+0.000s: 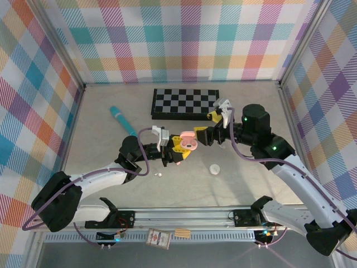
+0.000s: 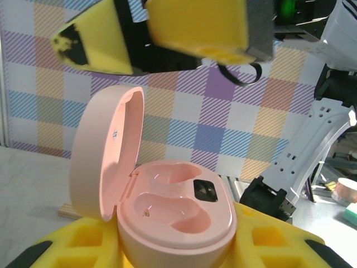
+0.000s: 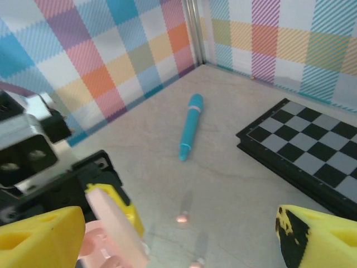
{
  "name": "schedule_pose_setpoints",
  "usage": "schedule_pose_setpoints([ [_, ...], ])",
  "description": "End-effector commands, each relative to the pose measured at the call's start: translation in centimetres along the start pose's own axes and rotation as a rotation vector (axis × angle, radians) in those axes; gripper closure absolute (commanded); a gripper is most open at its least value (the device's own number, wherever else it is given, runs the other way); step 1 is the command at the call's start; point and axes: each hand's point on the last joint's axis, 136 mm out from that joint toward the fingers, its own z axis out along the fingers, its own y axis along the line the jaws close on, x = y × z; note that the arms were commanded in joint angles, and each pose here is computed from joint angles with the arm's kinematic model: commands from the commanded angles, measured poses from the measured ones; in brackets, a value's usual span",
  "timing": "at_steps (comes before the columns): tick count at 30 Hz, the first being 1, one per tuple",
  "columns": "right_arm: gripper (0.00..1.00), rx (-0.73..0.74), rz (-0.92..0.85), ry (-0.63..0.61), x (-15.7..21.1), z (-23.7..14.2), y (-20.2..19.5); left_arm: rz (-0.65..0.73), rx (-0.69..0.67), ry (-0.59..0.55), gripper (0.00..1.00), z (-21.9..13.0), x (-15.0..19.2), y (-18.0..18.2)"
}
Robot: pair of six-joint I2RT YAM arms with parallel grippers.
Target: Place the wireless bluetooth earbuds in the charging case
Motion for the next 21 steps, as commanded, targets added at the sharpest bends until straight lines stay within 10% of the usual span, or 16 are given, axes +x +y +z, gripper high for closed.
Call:
schedule_pose_setpoints([
  [1, 0.12, -0.028, 0.154, -0.068, -1.7, -1.1, 0.2, 0.048, -0.037, -0.004, 0.67, -1.1, -0.3, 0.5],
  [10, 0.16, 0.156, 0.721, 0.114, 6.6, 2.7, -9.4, 0.077, -0.104, 0.005, 0.67, -3.3, -0.9, 0.4],
  [21, 0.24, 0.033, 0.896, 0.493, 18.3, 12.0, -7.4, 0.092, -0.266, -0.044, 0.67, -6.8, -1.6, 2.1],
])
